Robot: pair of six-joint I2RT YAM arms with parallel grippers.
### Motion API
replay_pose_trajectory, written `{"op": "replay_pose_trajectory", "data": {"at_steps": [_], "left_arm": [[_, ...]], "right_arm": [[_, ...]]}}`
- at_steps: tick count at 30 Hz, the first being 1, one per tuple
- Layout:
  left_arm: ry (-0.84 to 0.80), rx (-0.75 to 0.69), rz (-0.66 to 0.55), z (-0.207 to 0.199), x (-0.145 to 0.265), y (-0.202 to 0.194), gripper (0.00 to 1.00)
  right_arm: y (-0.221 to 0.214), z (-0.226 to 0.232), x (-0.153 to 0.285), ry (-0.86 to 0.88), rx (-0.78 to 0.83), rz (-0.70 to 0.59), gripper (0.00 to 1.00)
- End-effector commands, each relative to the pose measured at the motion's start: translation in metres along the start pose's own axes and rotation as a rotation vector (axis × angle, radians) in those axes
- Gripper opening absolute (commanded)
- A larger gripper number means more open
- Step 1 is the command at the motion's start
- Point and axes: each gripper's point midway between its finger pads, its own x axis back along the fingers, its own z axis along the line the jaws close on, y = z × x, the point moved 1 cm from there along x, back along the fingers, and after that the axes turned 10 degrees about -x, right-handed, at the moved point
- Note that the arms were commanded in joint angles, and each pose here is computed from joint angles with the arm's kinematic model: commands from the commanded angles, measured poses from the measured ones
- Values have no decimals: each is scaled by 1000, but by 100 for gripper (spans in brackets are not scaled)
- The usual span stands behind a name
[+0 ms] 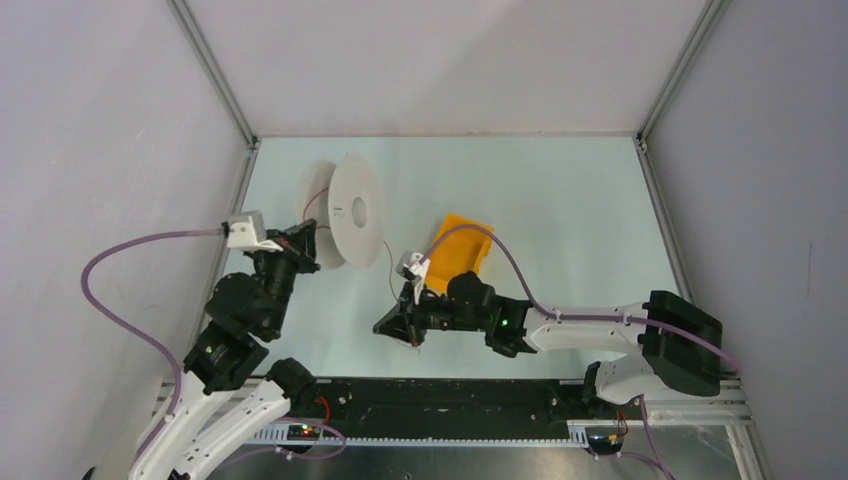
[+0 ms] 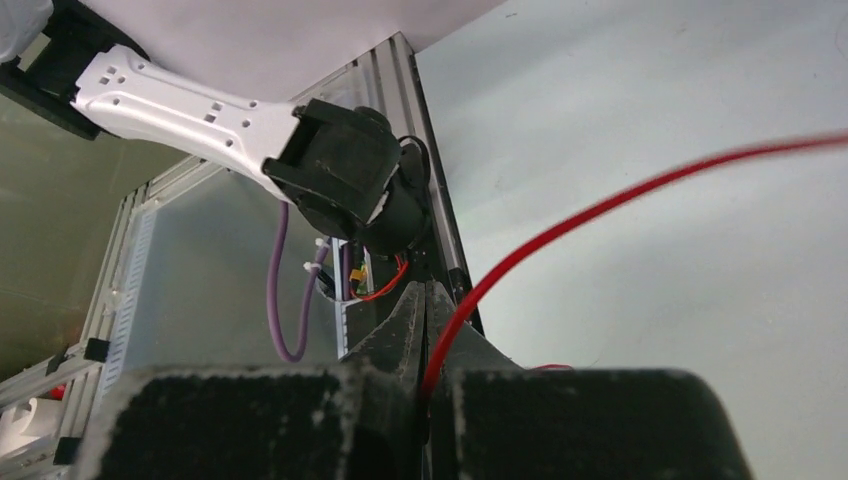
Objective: Wrap the cables
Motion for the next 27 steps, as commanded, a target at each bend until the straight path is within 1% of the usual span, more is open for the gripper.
{"op": "replay_pose_trajectory", "data": {"at_steps": [1, 2, 7, 12, 15, 22, 27], "left_arm": [[34, -161, 9, 6, -1, 9, 0], [50, -198, 27, 10, -1, 6, 0], [51, -280, 97, 9, 0, -9, 0], [7, -401, 215, 1, 0, -32, 0], [-40, -430, 256, -6, 1, -40, 0], [-142, -481, 308, -13, 10, -54, 0], [-274, -513, 349, -26, 21, -64, 0]], "right_arm": [[3, 18, -6, -16, 90, 136, 0], [5, 22, -6, -10, 99, 146, 0], [25, 51, -12, 66, 150, 186, 0], [48, 75, -13, 146, 182, 153, 0], [62, 83, -10, 171, 186, 129, 0], [94, 61, -2, 98, 158, 69, 0], [112, 45, 6, 67, 148, 37, 1]]}}
